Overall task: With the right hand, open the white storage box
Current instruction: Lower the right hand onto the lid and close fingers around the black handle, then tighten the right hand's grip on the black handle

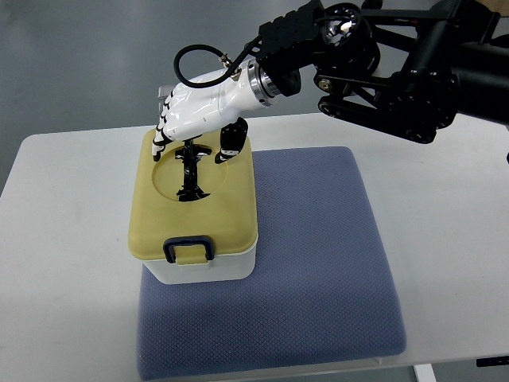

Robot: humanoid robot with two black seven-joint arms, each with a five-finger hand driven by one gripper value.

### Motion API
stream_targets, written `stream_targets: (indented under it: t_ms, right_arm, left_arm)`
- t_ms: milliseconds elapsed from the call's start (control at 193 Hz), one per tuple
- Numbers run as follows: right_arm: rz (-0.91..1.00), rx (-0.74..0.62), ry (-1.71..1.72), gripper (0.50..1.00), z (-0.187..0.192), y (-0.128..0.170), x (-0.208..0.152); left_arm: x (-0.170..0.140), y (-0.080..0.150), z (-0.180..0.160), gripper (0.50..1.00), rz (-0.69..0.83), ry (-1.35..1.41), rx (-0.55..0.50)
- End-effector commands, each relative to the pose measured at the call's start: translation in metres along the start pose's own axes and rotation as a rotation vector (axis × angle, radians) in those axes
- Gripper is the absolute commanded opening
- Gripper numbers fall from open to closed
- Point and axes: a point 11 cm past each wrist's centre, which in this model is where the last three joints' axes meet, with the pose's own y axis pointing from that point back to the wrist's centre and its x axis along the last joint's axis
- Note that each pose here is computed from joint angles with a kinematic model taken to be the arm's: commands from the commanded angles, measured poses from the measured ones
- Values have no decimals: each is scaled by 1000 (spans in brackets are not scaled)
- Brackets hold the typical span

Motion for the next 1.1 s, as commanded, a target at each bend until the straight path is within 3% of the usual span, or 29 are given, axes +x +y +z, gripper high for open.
stream_targets:
  t_ms: [0,202,1097]
  right_arm:
    - [-14,-1,8,776,-1,-1,-1]
    - [-27,-5,24,688,0,-1,-2]
    - [-15,17,40,605,-7,-8,4]
  left_arm:
    - [0,0,0,1000,0,0,0]
    - [0,0,0,1000,0,0,0]
    - [0,0,0,1000,0,0,0]
